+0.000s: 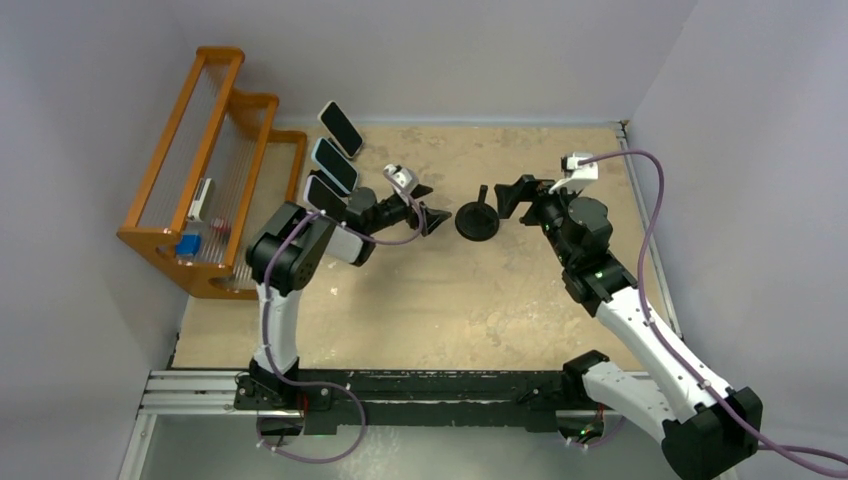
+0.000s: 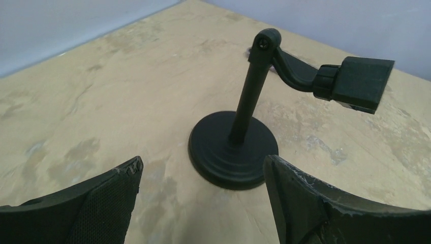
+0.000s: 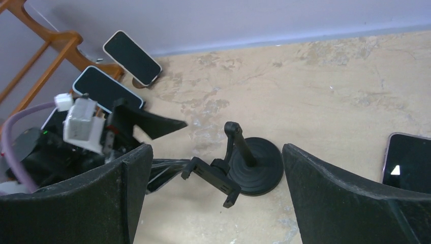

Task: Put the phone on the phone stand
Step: Pick up the phone stand at the center of the board.

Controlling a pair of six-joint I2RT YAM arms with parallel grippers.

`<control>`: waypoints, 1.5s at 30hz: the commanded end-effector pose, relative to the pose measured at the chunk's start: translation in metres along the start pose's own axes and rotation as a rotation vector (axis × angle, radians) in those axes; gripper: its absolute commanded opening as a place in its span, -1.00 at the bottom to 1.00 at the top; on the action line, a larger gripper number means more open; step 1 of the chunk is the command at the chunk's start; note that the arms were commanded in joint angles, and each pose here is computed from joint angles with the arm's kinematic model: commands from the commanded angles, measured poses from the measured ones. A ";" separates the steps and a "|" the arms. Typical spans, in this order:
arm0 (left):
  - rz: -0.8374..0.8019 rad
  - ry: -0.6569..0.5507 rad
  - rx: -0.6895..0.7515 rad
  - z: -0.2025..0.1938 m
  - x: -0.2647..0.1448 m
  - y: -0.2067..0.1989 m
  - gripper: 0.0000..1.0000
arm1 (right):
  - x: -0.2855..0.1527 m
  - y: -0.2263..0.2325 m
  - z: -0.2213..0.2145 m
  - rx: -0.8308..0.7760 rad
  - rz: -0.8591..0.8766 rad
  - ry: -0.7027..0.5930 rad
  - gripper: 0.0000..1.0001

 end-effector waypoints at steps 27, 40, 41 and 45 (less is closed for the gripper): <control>-0.383 0.048 0.011 -0.033 0.123 -0.025 -1.00 | 0.000 0.006 0.004 -0.009 0.036 0.002 0.96; -0.078 0.131 -0.078 -0.011 0.019 0.001 -1.00 | 0.022 0.051 -0.072 -0.283 0.171 0.221 0.89; -0.060 0.138 -0.081 -0.011 0.014 0.005 -1.00 | 0.020 0.059 -0.079 -0.317 0.192 0.233 0.88; -0.019 0.154 -0.081 -0.011 0.000 0.016 -1.00 | 0.013 0.077 -0.094 -0.401 0.243 0.228 0.86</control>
Point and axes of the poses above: each gripper's point midway between its finger pads, its own x axis out along the fingers, its own y axis along the line the jaws close on, z = x × y, the point moved 5 cm from there along -x, back along the fingers, and after that the axes turned 4 degrees about x, right-handed, at the moved point
